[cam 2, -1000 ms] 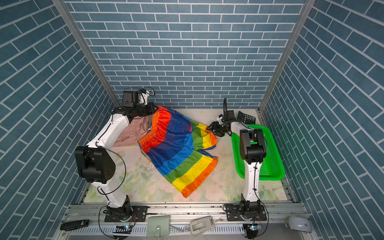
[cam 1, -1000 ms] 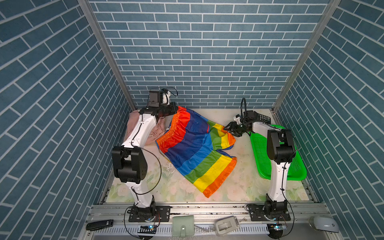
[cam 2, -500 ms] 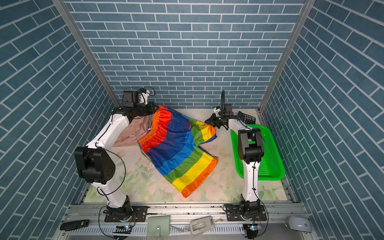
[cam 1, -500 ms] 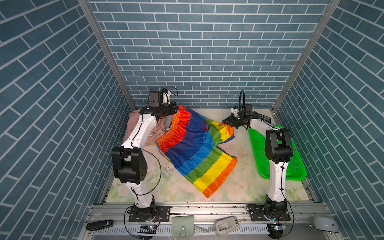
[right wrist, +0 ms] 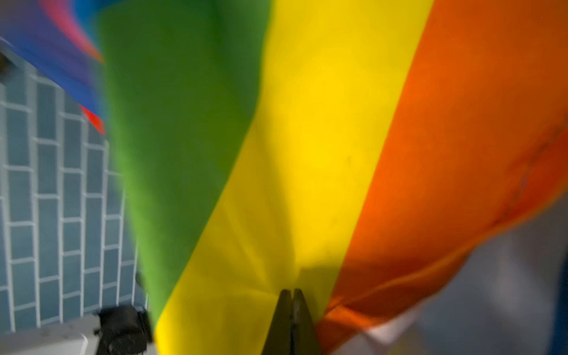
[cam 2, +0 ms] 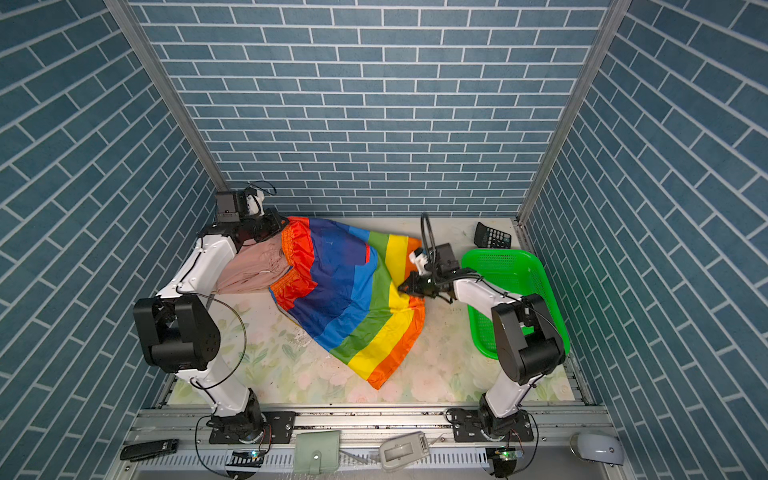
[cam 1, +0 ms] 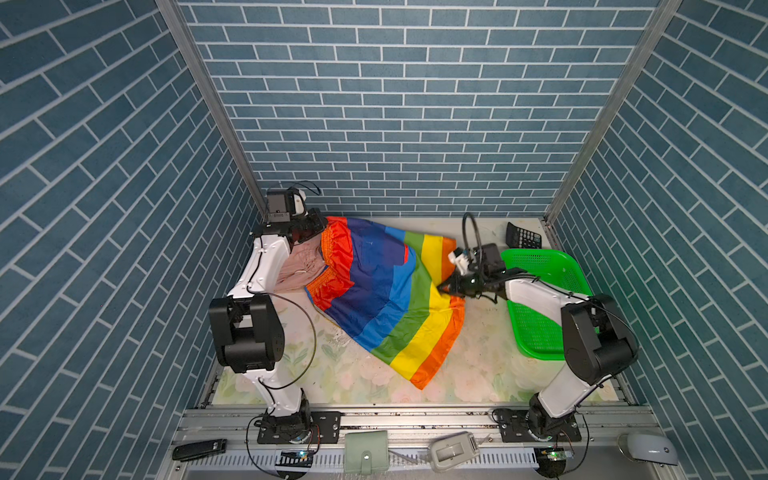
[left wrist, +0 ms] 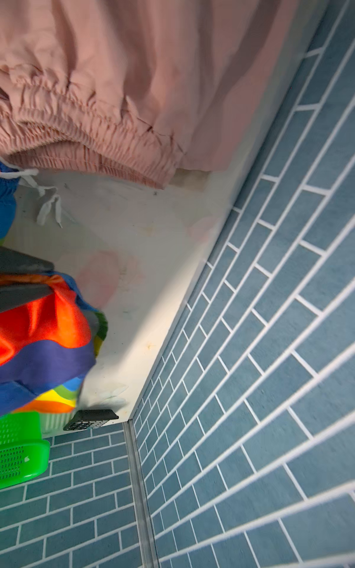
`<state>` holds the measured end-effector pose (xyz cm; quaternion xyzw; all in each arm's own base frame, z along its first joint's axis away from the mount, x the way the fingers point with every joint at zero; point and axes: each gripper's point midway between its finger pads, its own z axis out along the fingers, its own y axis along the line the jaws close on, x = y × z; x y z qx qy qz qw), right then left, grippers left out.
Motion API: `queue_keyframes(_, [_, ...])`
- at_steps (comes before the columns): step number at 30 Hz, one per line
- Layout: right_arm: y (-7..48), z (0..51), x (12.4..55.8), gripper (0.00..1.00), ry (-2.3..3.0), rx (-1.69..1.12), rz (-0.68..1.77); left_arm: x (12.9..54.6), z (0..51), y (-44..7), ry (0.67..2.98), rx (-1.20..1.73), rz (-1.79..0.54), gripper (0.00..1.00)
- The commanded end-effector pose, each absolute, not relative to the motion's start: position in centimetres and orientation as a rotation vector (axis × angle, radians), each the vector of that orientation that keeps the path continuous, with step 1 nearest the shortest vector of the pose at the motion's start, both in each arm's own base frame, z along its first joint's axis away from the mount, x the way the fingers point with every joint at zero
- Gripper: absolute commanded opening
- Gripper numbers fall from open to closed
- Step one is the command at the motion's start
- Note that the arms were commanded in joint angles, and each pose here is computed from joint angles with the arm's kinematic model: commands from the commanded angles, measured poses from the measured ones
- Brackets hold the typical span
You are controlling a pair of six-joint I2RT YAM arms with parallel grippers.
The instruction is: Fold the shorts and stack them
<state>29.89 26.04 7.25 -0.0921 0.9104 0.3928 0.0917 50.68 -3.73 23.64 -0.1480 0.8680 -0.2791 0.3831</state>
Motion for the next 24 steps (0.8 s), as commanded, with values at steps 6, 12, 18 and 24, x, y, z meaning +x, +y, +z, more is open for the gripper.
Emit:
queue_keyframes(6, [21.5, 12.6, 34.8, 0.71, 2.606, -0.208, 0.951, 49.1, 23.0, -5.1, 2.230, -0.325, -0.779, 0.00])
queue_keyframes(12, [19.9, 10.7, 42.4, 0.78, 2.632, -0.026, 0.903, 48.5, 22.6, -5.2, 2.243, -0.315, -0.778, 0.00])
queue_keyframes(18, [21.6, 7.6, 47.1, 0.74, 2.638, 0.034, 0.954, 48.5, 22.1, -5.6, 2.256, -0.310, -0.792, 0.00])
queue_keyframes(24, [22.8, 5.0, 49.3, 0.57, 2.640, 0.085, 1.015, 48.4, 21.6, -6.1, 2.267, -0.296, -0.803, 0.00])
